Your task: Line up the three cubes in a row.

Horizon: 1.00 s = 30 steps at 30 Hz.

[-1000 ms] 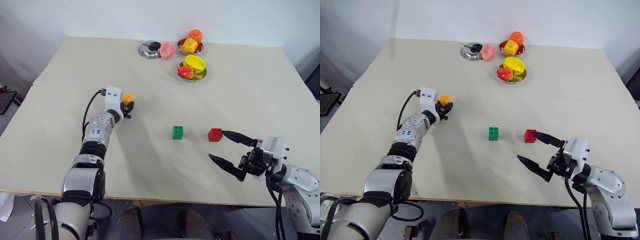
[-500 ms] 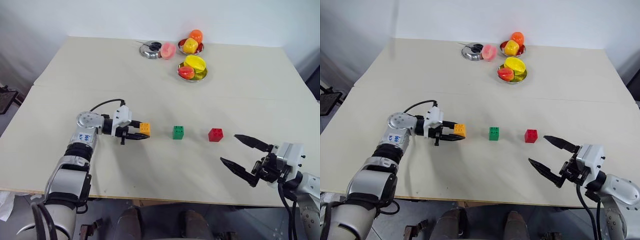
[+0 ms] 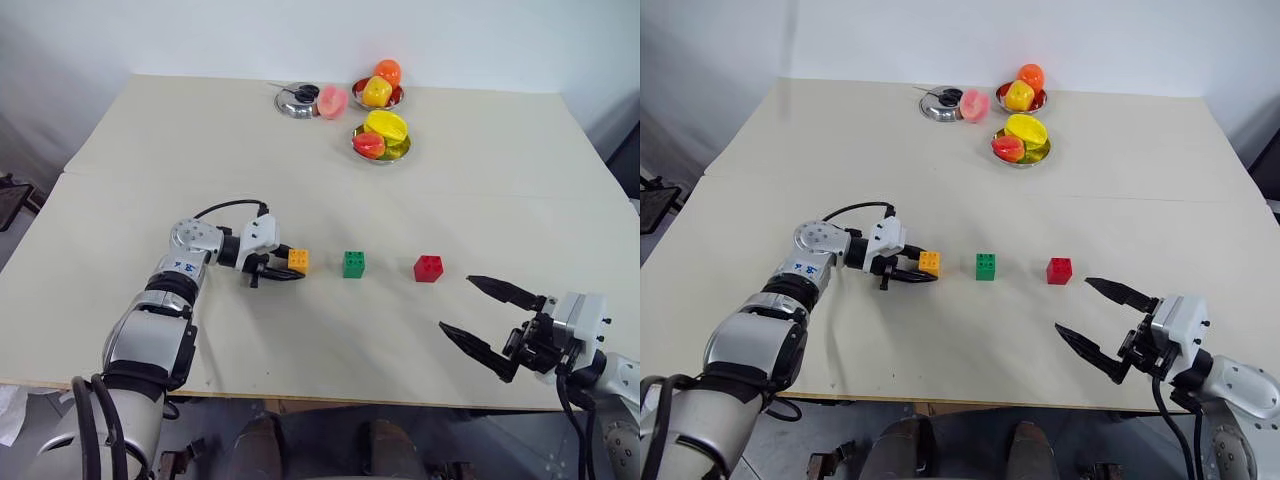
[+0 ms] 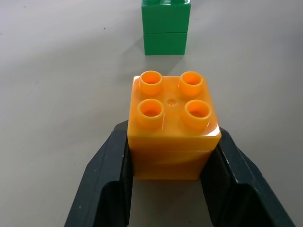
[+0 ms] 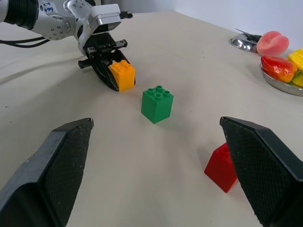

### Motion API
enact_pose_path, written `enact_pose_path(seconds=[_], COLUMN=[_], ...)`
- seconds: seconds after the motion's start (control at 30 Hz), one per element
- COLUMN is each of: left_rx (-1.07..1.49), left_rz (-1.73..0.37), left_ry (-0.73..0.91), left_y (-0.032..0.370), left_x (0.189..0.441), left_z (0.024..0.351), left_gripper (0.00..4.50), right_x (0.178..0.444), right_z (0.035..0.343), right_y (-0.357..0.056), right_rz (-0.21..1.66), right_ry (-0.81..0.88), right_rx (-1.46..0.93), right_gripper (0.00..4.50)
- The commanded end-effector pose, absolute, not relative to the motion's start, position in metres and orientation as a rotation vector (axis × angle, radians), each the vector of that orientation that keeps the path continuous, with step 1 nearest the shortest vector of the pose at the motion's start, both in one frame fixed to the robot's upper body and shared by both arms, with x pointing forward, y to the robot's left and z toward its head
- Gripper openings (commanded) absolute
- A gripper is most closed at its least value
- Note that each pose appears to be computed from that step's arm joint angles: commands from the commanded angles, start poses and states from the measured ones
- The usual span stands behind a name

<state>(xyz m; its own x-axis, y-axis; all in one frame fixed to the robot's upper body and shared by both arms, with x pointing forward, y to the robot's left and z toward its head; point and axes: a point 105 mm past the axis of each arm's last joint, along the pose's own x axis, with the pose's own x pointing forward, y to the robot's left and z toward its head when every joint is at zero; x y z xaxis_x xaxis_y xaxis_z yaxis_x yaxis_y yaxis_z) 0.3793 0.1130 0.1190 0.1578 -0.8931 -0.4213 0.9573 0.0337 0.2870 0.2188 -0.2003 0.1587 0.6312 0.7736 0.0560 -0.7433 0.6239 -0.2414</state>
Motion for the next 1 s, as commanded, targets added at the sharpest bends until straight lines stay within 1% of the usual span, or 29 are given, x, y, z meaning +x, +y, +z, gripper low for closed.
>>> enact_pose_path(seconds=[0.03, 0.13, 0.27, 0.43, 0.53, 0.57, 0.6, 0.63, 0.67, 0.73, 0.87, 1.0], left_rx=[0.564, 0.570, 0.579, 0.570, 0.570, 0.559, 0.570, 0.560, 0.542, 0.515, 0.484, 0.511], left_rz=[-1.365, -1.343, -1.326, -1.324, -1.369, -1.378, -1.333, -1.296, -1.283, -1.272, -1.117, -0.978], left_ry=[0.156, 0.148, 0.131, 0.095, 0.016, -0.004, -0.004, 0.012, 0.043, 0.082, 0.086, 0.121], left_y=[0.121, 0.125, 0.130, 0.145, 0.165, 0.176, 0.193, 0.213, 0.232, 0.250, 0.269, 0.281], left_x=[0.386, 0.387, 0.388, 0.384, 0.372, 0.366, 0.362, 0.352, 0.337, 0.314, 0.294, 0.280], left_z=[0.120, 0.121, 0.124, 0.132, 0.149, 0.155, 0.156, 0.154, 0.149, 0.142, 0.139, 0.129], left_gripper=[2.26, 3.08, 4.43, 4.47, 4.47, 4.47, 4.47, 4.47, 4.47, 4.47, 4.47, 4.47], right_x=[0.214, 0.213, 0.216, 0.217, 0.215, 0.214, 0.215, 0.216, 0.216, 0.217, 0.214, 0.216], right_z=[0.171, 0.171, 0.171, 0.171, 0.171, 0.170, 0.168, 0.165, 0.160, 0.153, 0.136, 0.130], right_y=[-0.199, -0.200, -0.200, -0.198, -0.204, -0.208, -0.217, -0.227, -0.237, -0.248, -0.269, -0.285], right_rz=[0.873, 0.872, 0.874, 0.891, 0.906, 0.910, 0.904, 0.888, 0.888, 0.896, 0.943, 0.959], right_ry=[-0.202, -0.199, -0.198, -0.199, -0.182, -0.170, -0.155, -0.152, -0.120, -0.086, 0.004, 0.033], right_rx=[-0.228, -0.228, -0.228, -0.227, -0.241, -0.247, -0.248, -0.268, -0.274, -0.296, -0.351, -0.382], right_gripper=[4.50, 4.50, 4.50, 4.50, 4.50, 4.50, 4.50, 4.50, 4.50, 4.50, 4.50, 4.50])
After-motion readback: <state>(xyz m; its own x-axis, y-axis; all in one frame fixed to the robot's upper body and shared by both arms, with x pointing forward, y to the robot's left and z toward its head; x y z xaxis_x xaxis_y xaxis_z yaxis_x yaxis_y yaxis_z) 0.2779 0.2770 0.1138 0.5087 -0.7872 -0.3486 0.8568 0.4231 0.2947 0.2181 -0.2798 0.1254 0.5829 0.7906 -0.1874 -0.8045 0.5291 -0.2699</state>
